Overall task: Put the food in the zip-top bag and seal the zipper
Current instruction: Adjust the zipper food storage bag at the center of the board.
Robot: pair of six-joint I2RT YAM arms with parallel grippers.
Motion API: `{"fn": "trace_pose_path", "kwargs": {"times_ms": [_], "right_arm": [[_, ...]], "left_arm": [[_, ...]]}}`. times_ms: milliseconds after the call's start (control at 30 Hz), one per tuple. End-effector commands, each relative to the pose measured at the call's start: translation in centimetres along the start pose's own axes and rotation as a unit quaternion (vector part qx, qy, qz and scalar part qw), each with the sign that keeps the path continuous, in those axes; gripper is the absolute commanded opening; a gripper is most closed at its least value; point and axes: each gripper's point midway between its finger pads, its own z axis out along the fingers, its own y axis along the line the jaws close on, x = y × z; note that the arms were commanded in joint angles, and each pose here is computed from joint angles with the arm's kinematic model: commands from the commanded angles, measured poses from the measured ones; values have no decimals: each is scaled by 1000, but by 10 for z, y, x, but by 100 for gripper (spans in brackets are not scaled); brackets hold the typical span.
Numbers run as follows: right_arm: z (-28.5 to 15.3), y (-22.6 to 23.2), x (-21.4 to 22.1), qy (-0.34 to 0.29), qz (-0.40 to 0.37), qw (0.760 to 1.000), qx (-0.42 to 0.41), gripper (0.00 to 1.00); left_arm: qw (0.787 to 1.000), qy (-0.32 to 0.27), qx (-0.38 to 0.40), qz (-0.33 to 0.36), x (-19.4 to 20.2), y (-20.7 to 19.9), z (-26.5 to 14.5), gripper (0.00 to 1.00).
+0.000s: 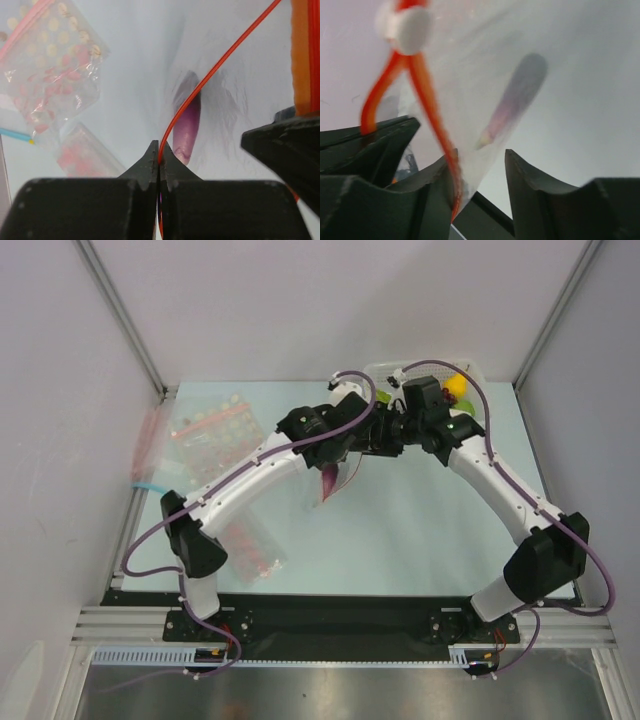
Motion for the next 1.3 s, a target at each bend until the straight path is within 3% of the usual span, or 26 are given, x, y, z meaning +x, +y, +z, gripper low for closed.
{"fn": "trace_pose_path", "kwargs": {"times_ms": [0,233,267,433,633,833,1267], "right_arm": [[4,12,-28,-37,-8,999,-15,50],[12,-20,-28,-22,-1,999,35,75],[12,-21,-28,-21,0,999,33,81],[-8,-8,-37,-49,-7,998,-25,89],[-40,-21,-64,-122,-11,992,-28,88],[-60,-83,-99,-189,29,979,70,82],[-18,-203,-173,-202,67,945,249,69]], "left_arm": [[999,-31,-9,-42,-10,31,-16,0],[999,5,10,-35,2,12,20,0],[1000,7,9,-28,-1,9,26,0],[999,15,14,-25,-8,8,44,0],[999,11,25,-27,-14,10,57,0],[999,1,45,-21,-19,3,57,0],[999,-7,46,-6,-18,10,51,0]]}}
